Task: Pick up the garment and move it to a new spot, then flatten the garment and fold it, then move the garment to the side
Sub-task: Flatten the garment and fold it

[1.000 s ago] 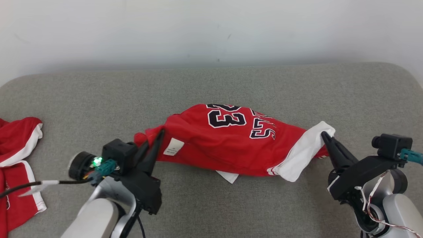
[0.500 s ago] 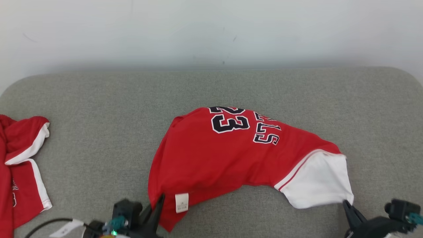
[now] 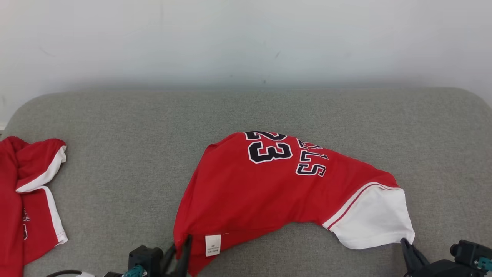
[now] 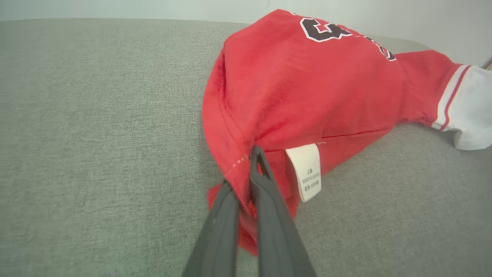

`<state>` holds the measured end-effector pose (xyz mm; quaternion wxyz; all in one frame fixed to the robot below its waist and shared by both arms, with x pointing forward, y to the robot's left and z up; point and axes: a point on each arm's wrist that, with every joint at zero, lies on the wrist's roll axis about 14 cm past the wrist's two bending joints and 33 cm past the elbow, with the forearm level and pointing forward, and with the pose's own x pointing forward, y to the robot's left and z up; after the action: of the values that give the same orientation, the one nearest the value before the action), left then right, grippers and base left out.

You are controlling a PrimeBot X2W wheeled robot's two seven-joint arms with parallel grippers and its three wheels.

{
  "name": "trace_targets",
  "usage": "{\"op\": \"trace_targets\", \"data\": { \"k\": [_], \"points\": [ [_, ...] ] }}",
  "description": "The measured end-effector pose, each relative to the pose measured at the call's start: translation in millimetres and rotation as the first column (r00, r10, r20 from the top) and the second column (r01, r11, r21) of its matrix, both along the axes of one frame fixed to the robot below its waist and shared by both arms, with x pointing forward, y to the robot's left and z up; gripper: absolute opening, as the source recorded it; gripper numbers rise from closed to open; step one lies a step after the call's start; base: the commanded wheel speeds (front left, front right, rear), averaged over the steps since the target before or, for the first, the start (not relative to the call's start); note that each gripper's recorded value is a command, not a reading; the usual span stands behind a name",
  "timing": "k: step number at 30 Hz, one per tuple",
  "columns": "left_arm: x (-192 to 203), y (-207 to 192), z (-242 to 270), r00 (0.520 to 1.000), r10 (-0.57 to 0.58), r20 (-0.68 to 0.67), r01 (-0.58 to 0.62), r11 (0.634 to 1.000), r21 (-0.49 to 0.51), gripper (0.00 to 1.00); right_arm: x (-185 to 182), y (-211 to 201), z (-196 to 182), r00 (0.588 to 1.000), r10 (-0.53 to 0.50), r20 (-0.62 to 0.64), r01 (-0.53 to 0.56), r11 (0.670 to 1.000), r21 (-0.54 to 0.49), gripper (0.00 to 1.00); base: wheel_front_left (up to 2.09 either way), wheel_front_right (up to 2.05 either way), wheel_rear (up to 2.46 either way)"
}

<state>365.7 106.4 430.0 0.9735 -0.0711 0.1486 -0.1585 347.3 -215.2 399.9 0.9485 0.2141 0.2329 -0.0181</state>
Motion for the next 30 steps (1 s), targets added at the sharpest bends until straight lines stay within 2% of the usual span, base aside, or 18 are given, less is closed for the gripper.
{"op": "trace_targets", "data": {
  "k": [1, 10, 18, 30],
  "points": [
    [1, 1, 2, 1.0, 0.013, 0.011, -0.013, 1.0, -0.007, 1.0, 2, -1, 3, 1.0, -0.002, 0.018, 0.002, 1.0, -0.008, 1.0, 0.0, 0.0, 0.0],
    [-7, 17, 11, 0.994, 0.103, 0.045, -0.103, 0.995, -0.015, 1.0, 2, -12, 16, 0.995, -0.037, 0.09, 0.042, 0.998, -0.055, 1.0, 0.0, 0.0, 0.0],
    [-7, 1, 10, 0.997, 0.071, 0.023, -0.07, 0.997, -0.04, 1.0, 3, -13, 18, 0.994, -0.044, 0.097, 0.051, 0.997, -0.065, 1.0, 0.0, 0.0, 0.0],
    [-9, 5, 1, 0.996, 0.088, -0.018, -0.089, 0.995, -0.043, 1.0, 1, -22, 18, 0.994, -0.057, 0.093, 0.066, 0.993, -0.096, 1.0, 0.0, 0.0, 0.0]
  ]
}}
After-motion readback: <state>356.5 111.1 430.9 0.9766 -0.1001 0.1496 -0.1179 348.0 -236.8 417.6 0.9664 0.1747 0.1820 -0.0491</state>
